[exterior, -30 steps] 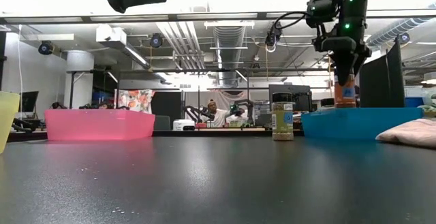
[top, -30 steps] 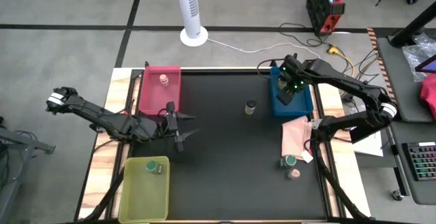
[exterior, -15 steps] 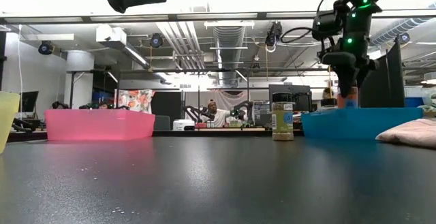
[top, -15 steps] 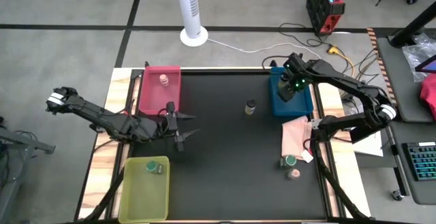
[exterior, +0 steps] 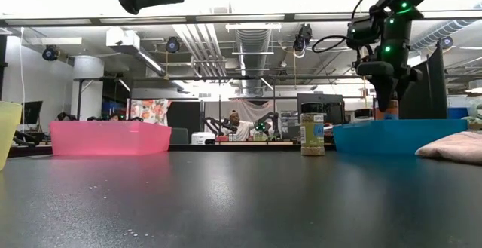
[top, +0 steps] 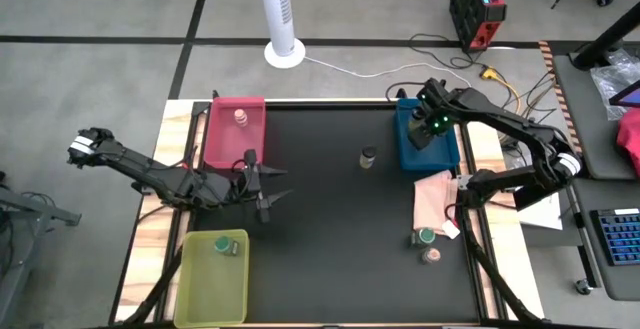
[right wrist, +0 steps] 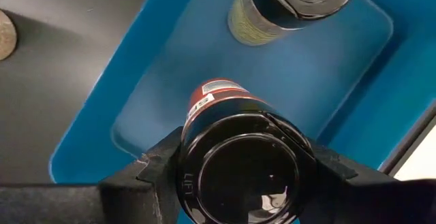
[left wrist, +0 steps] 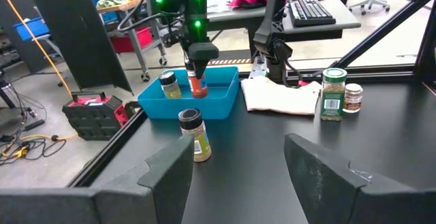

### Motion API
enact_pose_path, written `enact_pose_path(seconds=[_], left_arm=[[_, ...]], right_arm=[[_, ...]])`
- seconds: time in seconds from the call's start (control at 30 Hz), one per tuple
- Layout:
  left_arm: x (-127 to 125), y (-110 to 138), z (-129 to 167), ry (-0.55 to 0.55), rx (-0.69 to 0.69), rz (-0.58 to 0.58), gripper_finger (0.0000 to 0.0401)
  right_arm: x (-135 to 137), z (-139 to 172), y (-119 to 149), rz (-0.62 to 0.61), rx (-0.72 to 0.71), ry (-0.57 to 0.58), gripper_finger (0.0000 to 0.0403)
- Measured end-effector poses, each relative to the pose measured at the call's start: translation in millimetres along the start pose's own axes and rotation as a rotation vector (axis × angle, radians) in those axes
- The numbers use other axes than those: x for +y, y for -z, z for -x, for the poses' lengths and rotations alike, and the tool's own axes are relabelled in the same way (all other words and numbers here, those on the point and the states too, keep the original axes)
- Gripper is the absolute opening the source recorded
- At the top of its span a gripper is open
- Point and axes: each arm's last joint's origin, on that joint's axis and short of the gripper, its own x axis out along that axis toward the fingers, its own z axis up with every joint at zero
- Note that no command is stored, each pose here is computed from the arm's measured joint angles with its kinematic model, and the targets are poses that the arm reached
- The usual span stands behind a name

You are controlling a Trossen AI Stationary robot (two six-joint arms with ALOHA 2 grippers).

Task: Sort spices by type
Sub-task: Put the right black seasoning into the blue bin

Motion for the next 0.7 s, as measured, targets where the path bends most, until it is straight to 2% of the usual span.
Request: enact_pose_path(seconds=[0.23, 0.57, 0.7], left_arm=[[0.0, 0.0, 0.0, 0.0, 0.0, 0.003, 0.0212], [0.0, 0.0, 0.0, 0.0, 0.0, 0.003, 0.0212], [0.0, 0.0, 0.0, 0.0, 0.0, 0.003, 0.0212]], right_arm=[[1.1, -0.1, -3.7, -0.001, -0.037, -0.032, 0.02], [1.9, -6.3, 0.2, -0.024, -0.018, -0.054, 0.0201], [1.8, -10.7, 3.6, 0.019, -0.002, -0.049, 0.02]])
